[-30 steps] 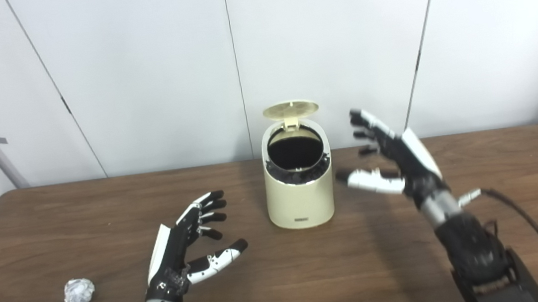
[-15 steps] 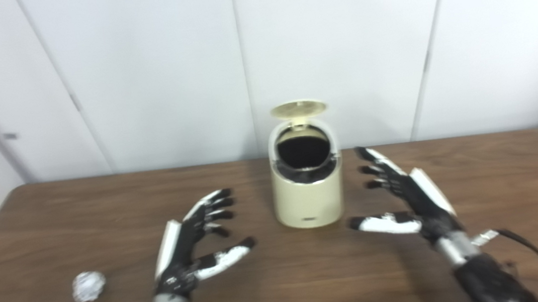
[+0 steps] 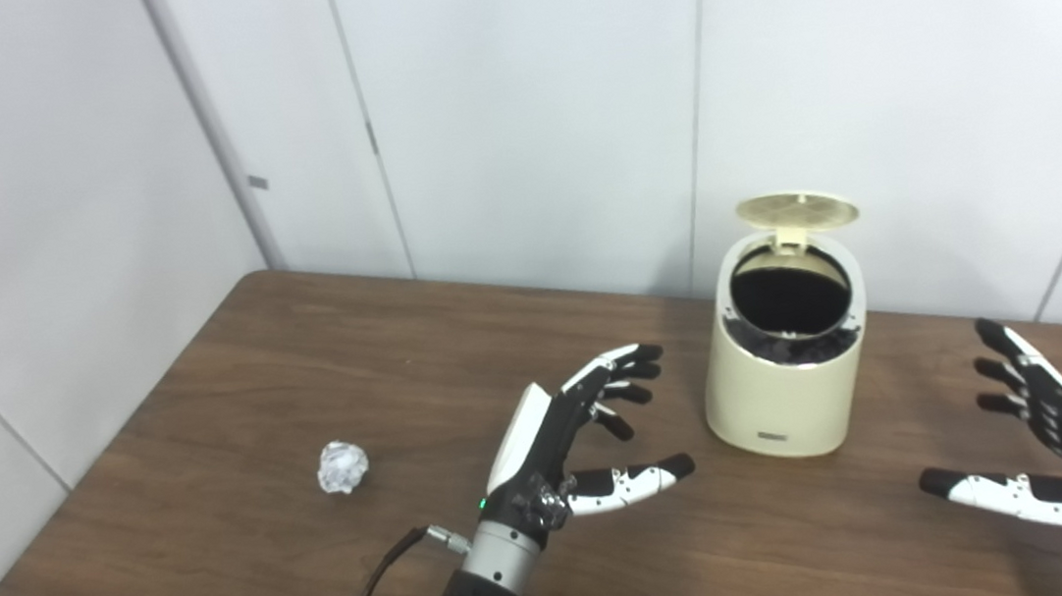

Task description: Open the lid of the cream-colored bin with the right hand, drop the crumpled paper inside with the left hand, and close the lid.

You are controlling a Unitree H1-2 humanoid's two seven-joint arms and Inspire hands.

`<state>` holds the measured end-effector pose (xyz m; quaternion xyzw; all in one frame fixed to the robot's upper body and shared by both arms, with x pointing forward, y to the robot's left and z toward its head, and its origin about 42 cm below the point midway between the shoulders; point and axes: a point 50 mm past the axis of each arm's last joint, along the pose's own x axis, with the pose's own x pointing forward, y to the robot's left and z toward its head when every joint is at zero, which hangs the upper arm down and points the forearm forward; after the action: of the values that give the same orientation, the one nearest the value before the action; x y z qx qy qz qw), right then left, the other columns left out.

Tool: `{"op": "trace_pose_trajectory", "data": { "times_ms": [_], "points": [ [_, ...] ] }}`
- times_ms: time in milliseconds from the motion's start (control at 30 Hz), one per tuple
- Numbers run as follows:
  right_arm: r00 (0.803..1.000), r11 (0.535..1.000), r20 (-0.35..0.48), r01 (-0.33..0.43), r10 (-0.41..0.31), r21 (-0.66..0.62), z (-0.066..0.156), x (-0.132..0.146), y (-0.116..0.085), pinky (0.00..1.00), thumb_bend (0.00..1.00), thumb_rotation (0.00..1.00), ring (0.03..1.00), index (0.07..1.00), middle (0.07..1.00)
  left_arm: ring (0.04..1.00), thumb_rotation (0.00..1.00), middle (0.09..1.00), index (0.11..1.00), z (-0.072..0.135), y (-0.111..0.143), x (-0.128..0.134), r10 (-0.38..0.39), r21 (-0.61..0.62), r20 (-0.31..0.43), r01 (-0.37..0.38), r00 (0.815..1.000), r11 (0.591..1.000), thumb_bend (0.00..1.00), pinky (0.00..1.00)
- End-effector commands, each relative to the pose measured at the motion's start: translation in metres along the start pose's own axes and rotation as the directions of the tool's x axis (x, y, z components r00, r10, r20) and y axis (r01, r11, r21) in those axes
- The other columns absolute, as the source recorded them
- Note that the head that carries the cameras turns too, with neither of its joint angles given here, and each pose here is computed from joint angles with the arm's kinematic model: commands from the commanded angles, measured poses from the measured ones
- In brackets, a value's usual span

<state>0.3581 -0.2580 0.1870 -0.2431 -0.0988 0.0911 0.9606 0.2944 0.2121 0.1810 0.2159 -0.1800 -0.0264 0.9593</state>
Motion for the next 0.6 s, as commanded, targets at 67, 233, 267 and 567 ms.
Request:
{"op": "trace_pose_trajectory", "data": {
  "times_ms": [67, 233, 267, 567],
  "points": [
    [0.997, 1.000, 0.076, 0.011, -0.011, 0.002, 0.024, 0.010, -0.017, 0.82, 0.81, 0.21, 0.926, 0.956, 0.978, 0.712, 0.09, 0.796, 0.781, 0.021, 0.033, 0.004, 0.034, 0.134, 0.062, -0.043, 0.997, 0.990, 0.67, 0.56],
    [0.998, 1.000, 0.070, 0.003, -0.003, 0.008, 0.029, 0.008, -0.021, 0.85, 0.80, 0.19, 0.928, 0.954, 0.983, 0.667, 0.04, 0.752, 0.757, 0.036, 0.071, -0.002, 0.040, 0.305, 0.058, -0.056, 0.997, 0.951, 0.67, 0.54],
    [0.998, 1.000, 0.068, 0.001, -0.002, 0.006, 0.030, 0.008, -0.022, 0.86, 0.80, 0.19, 0.927, 0.953, 0.984, 0.661, 0.03, 0.744, 0.751, 0.038, 0.080, -0.003, 0.047, 0.333, 0.052, -0.062, 0.998, 0.941, 0.68, 0.53],
    [0.996, 1.000, 0.087, -0.009, 0.010, -0.006, 0.033, 0.010, -0.025, 0.85, 0.77, 0.21, 0.914, 0.951, 0.983, 0.662, 0.00, 0.719, 0.732, 0.051, 0.154, -0.010, 0.044, 0.598, -0.038, -0.012, 0.998, 0.801, 0.74, 0.53]
  ]
}}
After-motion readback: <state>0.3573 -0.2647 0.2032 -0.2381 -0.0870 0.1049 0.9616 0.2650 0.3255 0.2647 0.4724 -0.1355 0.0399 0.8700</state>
